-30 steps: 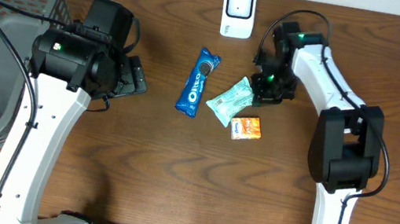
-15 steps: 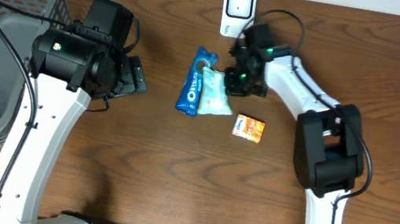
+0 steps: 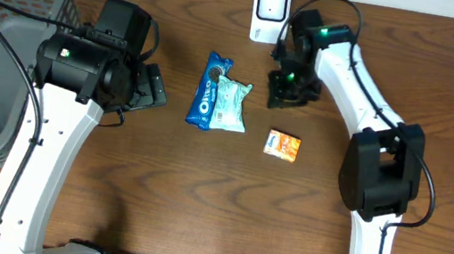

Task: Scan the item barcode
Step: 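Grasp the orange bar with the right gripper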

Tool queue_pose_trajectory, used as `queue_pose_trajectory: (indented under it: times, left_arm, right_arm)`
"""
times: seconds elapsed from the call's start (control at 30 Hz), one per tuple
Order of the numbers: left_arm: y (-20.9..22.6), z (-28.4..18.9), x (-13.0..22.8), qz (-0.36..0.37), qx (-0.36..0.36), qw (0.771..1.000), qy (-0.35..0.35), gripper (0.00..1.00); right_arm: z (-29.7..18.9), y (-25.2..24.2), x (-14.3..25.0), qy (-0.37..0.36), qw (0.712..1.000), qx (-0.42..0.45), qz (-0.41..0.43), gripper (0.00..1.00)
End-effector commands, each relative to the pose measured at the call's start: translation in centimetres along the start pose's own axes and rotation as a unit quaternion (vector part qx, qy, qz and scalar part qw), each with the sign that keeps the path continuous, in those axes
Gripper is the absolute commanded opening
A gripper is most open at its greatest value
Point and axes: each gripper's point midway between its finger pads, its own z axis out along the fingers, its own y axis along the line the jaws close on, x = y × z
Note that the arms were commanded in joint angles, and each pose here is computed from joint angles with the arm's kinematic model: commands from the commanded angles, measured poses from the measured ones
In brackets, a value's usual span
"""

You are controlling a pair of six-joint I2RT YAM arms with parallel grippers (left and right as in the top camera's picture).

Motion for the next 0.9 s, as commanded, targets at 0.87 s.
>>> queue_pose_trajectory:
  times: [0.87]
  left_arm:
    - [0.3, -0.4, -0.1, -0.005, 0.000, 1.000, -0.007, 0.98]
  right_arm:
    - [3.4, -3.9, 6.7, 0.105, 0.982, -0.049, -0.149, 0.35]
